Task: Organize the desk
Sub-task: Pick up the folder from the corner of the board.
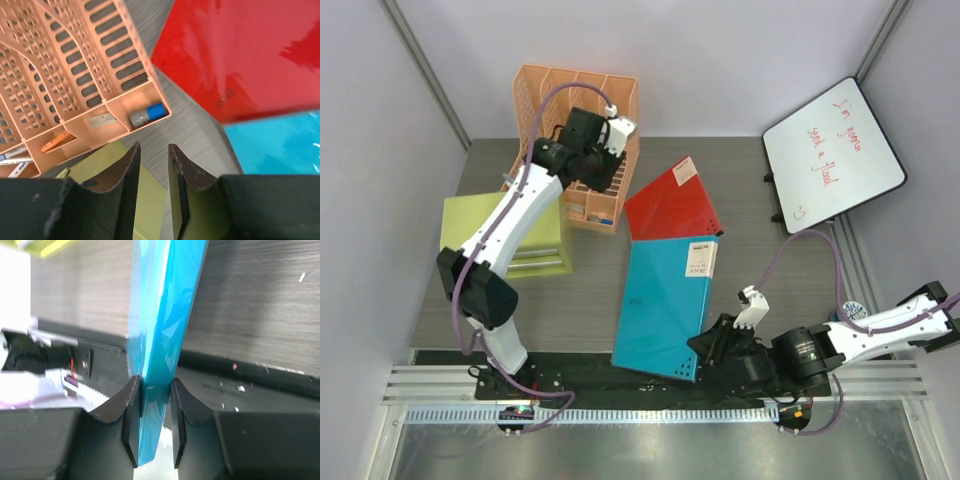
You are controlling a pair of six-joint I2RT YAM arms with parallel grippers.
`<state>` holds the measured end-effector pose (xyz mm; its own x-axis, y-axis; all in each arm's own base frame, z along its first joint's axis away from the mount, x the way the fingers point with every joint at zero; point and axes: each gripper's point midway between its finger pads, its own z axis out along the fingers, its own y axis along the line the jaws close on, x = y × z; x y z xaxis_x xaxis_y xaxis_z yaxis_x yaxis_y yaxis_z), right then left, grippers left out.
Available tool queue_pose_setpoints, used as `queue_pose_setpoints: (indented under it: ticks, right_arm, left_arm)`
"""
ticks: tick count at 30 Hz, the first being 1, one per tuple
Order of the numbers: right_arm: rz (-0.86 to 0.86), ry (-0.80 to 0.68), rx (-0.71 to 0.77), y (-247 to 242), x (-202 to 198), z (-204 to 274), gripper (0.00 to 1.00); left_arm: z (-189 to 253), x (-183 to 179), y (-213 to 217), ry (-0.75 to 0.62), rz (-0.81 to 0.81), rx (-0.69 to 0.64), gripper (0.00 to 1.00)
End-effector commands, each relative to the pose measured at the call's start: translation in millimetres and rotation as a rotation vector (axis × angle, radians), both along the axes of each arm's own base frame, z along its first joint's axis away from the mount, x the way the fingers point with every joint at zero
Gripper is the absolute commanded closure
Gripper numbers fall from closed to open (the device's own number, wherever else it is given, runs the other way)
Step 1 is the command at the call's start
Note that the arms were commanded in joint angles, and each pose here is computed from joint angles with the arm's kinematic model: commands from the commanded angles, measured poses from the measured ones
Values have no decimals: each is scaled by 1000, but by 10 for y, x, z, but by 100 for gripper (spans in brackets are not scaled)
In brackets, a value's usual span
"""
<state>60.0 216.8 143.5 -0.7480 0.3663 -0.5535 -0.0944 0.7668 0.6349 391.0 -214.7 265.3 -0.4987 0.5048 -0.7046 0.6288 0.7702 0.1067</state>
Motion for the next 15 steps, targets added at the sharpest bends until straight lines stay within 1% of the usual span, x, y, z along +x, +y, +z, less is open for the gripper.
queue_pose_setpoints:
  ticks: [1, 3, 4, 5, 7, 8, 9, 10, 11, 12, 14, 15]
  right_arm:
    - [43, -125, 7, 83, -18, 563, 99]
    - [63, -185, -54, 143, -53, 838, 99]
    - [73, -210, -70, 159, -68, 945, 99]
    - [67, -250, -72, 167, -53, 1080, 99]
    - [94, -284, -76, 213, -141, 1375, 99]
    - [99, -300, -74, 228, -166, 1466, 99]
    - [95, -317, -63, 191, -149, 1655, 99]
    - [115, -336, -77, 224, -215, 1688, 99]
    - [112, -331, -55, 229, -242, 1759, 99]
    - [116, -344, -56, 199, -231, 1868, 99]
    - [131, -360, -55, 206, -240, 1958, 99]
    - [126, -358, -33, 202, -231, 2032, 99]
  left_arm:
    - [-775, 314, 141, 95, 89, 164, 71]
    - [-848, 445, 175, 76, 119, 196, 71]
    - [-978, 514, 164, 88, 127, 211, 71]
    - [-927, 580, 132, 76, 130, 203, 71]
    - [-1054, 641, 123, 111, 145, 220, 71]
    - [-1005, 699, 105, 96, 153, 210, 72]
    - [-1016, 728, 100, 92, 161, 210, 72]
    - [-1044, 766, 102, 89, 170, 212, 72]
    - [-1050, 800, 102, 83, 176, 211, 72]
    - [-1014, 836, 96, 73, 184, 203, 72]
    - [-1089, 885, 110, 84, 197, 213, 72]
    - [-1080, 917, 99, 81, 199, 208, 72]
